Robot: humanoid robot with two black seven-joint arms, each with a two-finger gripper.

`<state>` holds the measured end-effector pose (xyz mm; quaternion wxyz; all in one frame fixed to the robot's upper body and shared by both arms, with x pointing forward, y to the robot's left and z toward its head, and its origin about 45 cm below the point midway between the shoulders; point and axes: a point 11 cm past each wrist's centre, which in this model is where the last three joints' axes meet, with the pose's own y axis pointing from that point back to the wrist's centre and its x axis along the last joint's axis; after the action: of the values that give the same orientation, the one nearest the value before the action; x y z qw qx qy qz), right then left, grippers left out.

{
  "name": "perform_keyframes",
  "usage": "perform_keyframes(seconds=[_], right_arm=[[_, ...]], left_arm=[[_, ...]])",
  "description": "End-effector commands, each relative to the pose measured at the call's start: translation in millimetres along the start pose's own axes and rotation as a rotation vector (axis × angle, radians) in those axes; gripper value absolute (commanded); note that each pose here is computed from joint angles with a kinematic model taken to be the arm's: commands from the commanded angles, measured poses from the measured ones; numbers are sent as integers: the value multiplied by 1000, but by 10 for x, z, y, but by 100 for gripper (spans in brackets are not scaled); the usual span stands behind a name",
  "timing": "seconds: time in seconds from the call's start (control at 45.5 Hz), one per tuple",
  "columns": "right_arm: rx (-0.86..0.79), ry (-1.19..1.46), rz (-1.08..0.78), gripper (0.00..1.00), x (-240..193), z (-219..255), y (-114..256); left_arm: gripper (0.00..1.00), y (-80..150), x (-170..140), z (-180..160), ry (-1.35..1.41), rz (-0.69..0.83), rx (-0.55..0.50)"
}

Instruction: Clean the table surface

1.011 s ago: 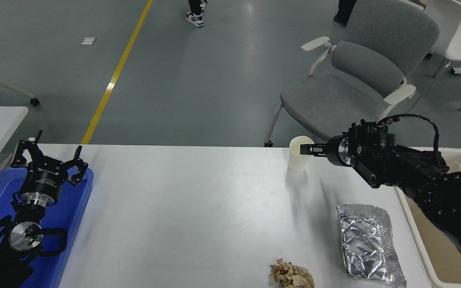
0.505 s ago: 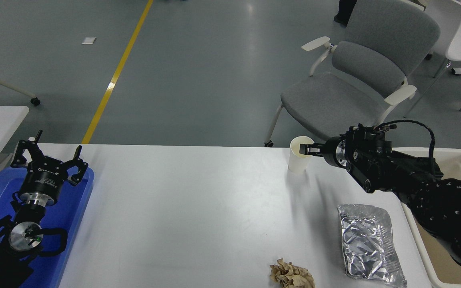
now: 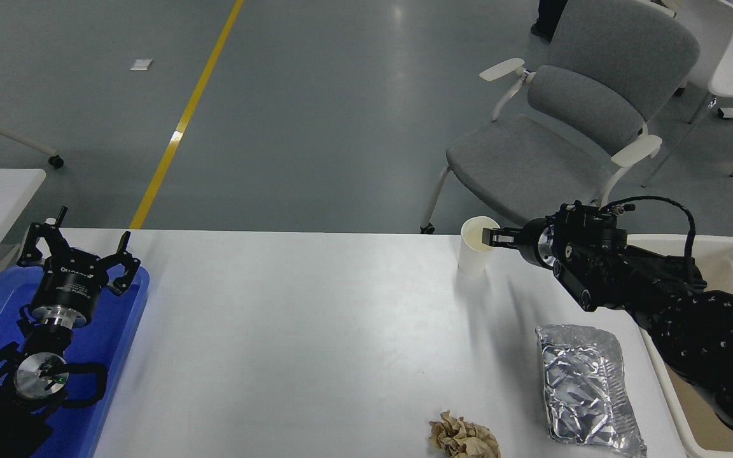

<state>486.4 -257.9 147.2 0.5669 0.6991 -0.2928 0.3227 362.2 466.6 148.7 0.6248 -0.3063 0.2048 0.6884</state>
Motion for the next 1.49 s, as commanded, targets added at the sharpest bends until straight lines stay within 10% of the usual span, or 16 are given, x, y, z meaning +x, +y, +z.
perform_keyframes(seconds=[0.0,0.637,0.901,1.473], right_arm=[[-8,-10,-1,56,-60,39,-2],[-3,-23,-32,56,-233,55,-13],[5,-21,-48,1,-258,40,-15],[44,-33,-33,0,-173,-22,-11]], left_arm=[[100,2,2,-1,0,1,0],[100,2,2,-1,0,1,0],[100,-3,-3,1,0,-1,0],[100,2,2,-1,0,1,0]])
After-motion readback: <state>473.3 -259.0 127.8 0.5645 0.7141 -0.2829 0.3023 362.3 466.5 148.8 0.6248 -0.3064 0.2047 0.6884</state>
